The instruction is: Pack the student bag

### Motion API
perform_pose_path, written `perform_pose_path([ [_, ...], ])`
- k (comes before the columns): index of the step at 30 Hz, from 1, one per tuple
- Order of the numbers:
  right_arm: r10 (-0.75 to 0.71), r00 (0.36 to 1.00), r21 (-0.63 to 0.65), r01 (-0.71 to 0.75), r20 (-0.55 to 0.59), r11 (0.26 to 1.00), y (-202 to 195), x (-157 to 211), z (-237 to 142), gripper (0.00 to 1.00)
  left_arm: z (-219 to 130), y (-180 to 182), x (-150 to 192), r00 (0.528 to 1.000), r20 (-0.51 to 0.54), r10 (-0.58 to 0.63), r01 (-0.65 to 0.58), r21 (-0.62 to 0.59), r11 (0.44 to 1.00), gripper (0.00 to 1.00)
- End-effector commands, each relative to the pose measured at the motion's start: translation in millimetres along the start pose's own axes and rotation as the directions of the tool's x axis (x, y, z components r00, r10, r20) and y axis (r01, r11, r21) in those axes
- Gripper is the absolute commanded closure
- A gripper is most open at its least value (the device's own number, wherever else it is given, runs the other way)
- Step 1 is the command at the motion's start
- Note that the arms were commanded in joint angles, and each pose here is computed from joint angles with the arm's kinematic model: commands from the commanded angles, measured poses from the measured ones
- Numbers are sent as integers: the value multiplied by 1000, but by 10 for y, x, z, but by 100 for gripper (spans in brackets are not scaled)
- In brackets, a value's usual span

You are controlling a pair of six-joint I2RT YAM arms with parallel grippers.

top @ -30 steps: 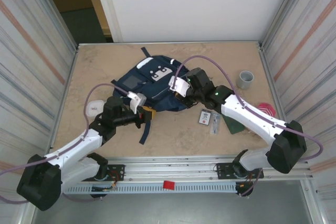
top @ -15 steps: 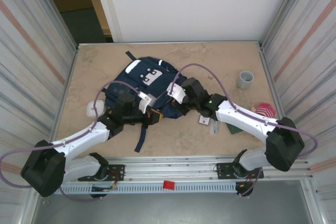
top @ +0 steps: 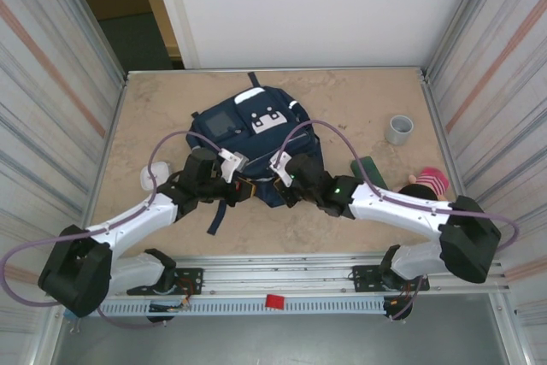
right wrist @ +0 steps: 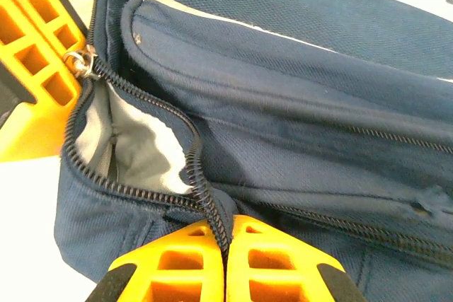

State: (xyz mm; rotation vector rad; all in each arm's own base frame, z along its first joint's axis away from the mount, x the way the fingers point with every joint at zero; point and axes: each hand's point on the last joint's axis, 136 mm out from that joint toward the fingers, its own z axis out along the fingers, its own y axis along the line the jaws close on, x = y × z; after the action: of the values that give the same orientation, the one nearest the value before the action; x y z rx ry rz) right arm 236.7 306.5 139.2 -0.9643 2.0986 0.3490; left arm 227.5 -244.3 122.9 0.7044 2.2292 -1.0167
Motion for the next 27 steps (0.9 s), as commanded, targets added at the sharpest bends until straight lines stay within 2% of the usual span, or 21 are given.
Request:
perform_pose_path([
  [1,98,988,-100,-86,122,991,305,-425,81,100,-42,-419,-304,989,77,122,-134,168,977,100],
  [5,137,983,-143,-120,120,982,398,-451,164,100,-26,-541,-251,988,66,139,-150,224,963,100],
  [6,145,983,-147,-128,112,981,402,-434,161,97,-24,-547,-239,988,62,141,-151,229,962,100],
  [8,162,982,-146,-147,98,978,388,-395,109,84,-4,-464,-207,991,46,127,-134,188,973,100],
  [10,212,974,-153,-199,78,968,355,-336,18,67,18,-301,-169,995,26,101,-103,104,989,100],
  [12,354,935,-160,-344,36,925,245,-271,-113,47,24,-169,-138,997,14,72,-73,52,996,100],
  [13,438,899,-157,-431,7,888,181,-232,-167,42,26,-124,-121,998,11,60,-61,37,997,100],
  [15,624,780,-122,-624,-45,772,42,-118,-272,39,44,-43,-72,999,-4,40,-40,7,999,100],
  [17,772,628,-111,-778,-98,619,-4,-1,-337,38,71,11,-13,999,-20,28,-29,-11,1000,100],
  [19,856,498,-112,-867,-140,486,12,77,-363,37,94,47,29,999,-32,21,-22,-20,1000,100],
  [21,904,397,-108,-917,-161,384,31,165,-344,35,113,91,74,999,-45,9,-10,-35,999,100],
  [22,931,327,-102,-944,-162,313,19,207,-325,34,118,100,89,999,-50,7,-9,-38,999,100],
  [24,961,228,-111,-971,-155,212,-11,252,-258,27,125,116,120,998,-61,7,-10,-45,999,100],
  [25,968,188,-131,-977,-168,167,2,237,-206,24,125,121,133,998,-64,16,-19,-46,999,100],
  [27,962,163,-167,-978,-218,128,70,158,-84,23,134,113,147,997,-67,34,-37,-48,998,100],
])
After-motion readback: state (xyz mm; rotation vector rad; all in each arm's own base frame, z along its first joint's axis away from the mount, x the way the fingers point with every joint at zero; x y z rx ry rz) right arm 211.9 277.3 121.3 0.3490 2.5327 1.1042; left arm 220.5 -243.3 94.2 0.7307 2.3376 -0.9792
